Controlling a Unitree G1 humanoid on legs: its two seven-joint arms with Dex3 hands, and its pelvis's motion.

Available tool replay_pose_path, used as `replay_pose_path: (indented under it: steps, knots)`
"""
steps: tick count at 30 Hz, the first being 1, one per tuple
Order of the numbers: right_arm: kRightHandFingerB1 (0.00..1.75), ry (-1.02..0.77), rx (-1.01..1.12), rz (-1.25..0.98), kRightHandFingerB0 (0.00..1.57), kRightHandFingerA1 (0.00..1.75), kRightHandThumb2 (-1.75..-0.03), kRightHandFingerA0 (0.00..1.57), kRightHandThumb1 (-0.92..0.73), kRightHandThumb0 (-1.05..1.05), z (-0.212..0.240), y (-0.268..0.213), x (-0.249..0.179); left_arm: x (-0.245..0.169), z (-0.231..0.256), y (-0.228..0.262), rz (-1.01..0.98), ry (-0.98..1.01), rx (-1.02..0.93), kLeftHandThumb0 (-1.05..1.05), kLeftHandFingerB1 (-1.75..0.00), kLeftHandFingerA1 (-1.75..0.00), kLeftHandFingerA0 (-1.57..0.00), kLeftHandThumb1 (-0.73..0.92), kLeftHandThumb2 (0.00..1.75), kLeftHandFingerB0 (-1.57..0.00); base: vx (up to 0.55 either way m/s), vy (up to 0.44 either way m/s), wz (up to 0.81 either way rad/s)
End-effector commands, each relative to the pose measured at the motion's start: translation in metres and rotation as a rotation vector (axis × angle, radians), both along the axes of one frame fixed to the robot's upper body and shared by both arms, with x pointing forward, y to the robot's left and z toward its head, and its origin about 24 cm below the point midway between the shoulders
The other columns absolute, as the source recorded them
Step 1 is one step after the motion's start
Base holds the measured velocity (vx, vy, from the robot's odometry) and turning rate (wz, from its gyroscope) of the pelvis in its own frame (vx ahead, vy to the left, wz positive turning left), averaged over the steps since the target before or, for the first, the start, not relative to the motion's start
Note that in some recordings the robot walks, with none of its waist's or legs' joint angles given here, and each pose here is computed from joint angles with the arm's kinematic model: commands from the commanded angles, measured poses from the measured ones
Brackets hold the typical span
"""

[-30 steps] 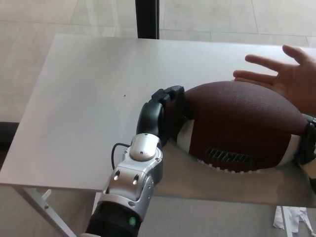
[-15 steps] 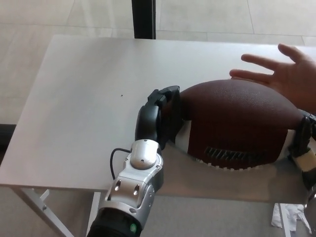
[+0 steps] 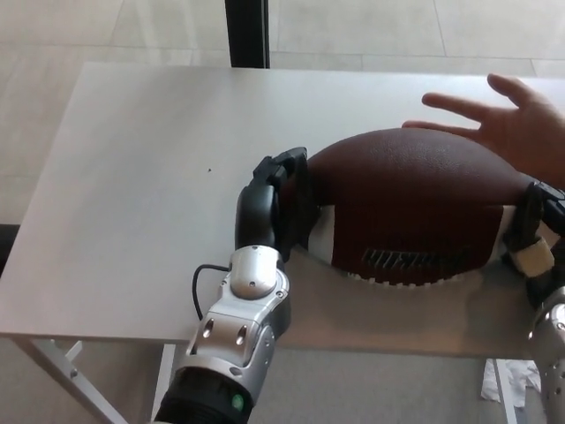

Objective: The robot uses both its hands to grab the left and right ends of a football kept in the middle of the desk infront of it, lifts it up and places it in the palm of a person

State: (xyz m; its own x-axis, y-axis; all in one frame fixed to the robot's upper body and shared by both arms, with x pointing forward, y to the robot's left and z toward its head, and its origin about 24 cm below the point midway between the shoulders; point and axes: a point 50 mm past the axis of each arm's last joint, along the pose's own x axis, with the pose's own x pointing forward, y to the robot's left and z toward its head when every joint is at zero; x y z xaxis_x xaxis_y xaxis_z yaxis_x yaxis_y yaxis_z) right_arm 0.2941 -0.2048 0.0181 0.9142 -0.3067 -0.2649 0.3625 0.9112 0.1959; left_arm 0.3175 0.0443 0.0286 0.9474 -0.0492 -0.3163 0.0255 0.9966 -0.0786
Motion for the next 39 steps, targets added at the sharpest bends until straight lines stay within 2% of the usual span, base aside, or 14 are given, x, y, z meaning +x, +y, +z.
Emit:
replay_pose_path:
  steps: [1,2,7,8,10,12,18,22,26,27,29,35,37,39]
  knots:
    - [0.6,-0.144,0.196,0.325,1.11,0.72,-0.87,1.57,-0.36,-0.95,0.048,0.081,0.043,-0.005,0.02,-0.075,-0.32,0.098,-0.123,-0.43,-0.55,-1.5,-0.81,0.68,0.64,-0.43,0.0,0.0,0.0]
    - [0.58,-0.173,0.2,0.335,1.01,0.74,-0.63,1.57,-0.43,-0.97,0.061,0.084,0.048,0.006,0.035,-0.071,-0.337,0.051,-0.095,-0.46,-0.59,-1.47,-0.78,0.69,0.69,-0.44,0.0,0.0,0.0]
    - [0.58,-0.206,0.205,0.348,0.92,0.69,-0.63,1.57,-0.44,-0.91,0.083,0.088,0.048,0.019,0.051,-0.068,-0.335,-0.039,-0.024,-0.43,-0.55,-1.42,-0.8,0.65,0.61,-0.4,0.0,0.0,0.0]
    - [0.61,-0.227,0.192,0.358,0.74,0.84,-0.88,1.43,-0.44,-0.91,0.091,0.09,0.046,0.022,0.054,-0.066,-0.293,0.012,-0.163,-0.37,-0.64,-1.41,-0.69,0.64,0.59,-0.51,0.0,0.0,0.0]
    - [0.54,-0.238,0.194,0.357,0.71,0.69,-0.59,1.49,-0.52,-0.78,0.101,0.092,0.042,0.026,0.059,-0.064,-0.306,0.002,-0.149,-0.42,-0.6,-1.39,-0.68,0.63,0.61,-0.5,0.0,0.0,0.0]
    - [0.52,-0.264,0.218,0.359,0.7,0.87,-0.59,1.33,-0.56,-0.64,0.114,0.096,0.038,0.032,0.067,-0.06,-0.296,0.002,-0.139,-0.46,-0.7,-1.26,-1.03,0.46,0.87,-0.57,0.0,0.0,0.0]
    - [0.48,-0.325,0.173,0.381,0.62,0.98,-0.6,1.22,-0.66,-0.57,0.138,0.097,0.031,0.042,0.078,-0.055,-0.281,-0.003,-0.247,-0.38,-0.6,-1.44,-0.85,0.58,0.6,-0.59,0.0,0.0,0.0]
    - [0.48,-0.358,0.173,0.366,0.68,0.98,-0.59,1.14,-0.61,-0.59,0.161,0.097,0.035,0.052,0.097,-0.051,-0.296,-0.113,-0.085,-0.47,-0.47,-1.16,-0.89,0.58,0.57,-0.5,0.0,0.0,0.0]
    - [0.49,-0.386,0.185,0.369,0.65,0.97,-0.59,1.14,-0.62,-0.59,0.177,0.095,0.04,0.062,0.117,-0.052,-0.321,-0.087,-0.169,-0.39,-0.59,-1.55,-0.78,0.61,0.63,-0.65,0.0,0.0,0.0]
    - [0.49,-0.396,0.192,0.379,0.63,0.96,-0.61,1.15,-0.62,-0.6,0.182,0.094,0.043,0.064,0.124,-0.051,-0.342,-0.15,-0.056,-0.42,-0.56,-1.48,-0.78,0.59,0.61,-0.66,0.0,0.0,0.0]
    - [0.47,-0.396,0.162,0.367,0.53,0.92,-0.6,1.16,-0.66,-0.61,0.195,0.091,0.052,0.069,0.134,-0.047,-0.342,-0.18,0.008,-0.49,-0.52,-0.8,-0.53,0.59,0.58,-0.68,0.0,0.0,0.0]
    - [0.44,-0.365,0.23,0.291,0.56,0.94,-0.6,1.15,-0.67,-0.52,0.203,0.083,0.066,0.08,0.146,-0.038,-0.372,-0.165,0.267,-0.46,-0.52,-0.74,-0.53,0.59,0.58,-0.64,0.0,0.0,0.0]
    - [0.4,-0.316,0.296,0.232,0.31,0.93,-0.59,1.07,-0.64,-0.54,0.203,0.075,0.074,0.082,0.149,-0.04,-0.312,-0.118,0.199,-0.49,-0.44,-0.65,-0.38,0.56,0.56,-0.33,0.0,0.0,0.0]
    - [0.6,-0.295,0.334,0.183,0.55,0.94,-0.59,1.11,-0.63,-0.51,0.202,0.073,0.079,0.081,0.146,-0.043,-0.268,-0.099,0.12,-0.66,-0.55,-0.79,-0.61,0.92,0.71,-0.53,0.0,0.0,0.0]
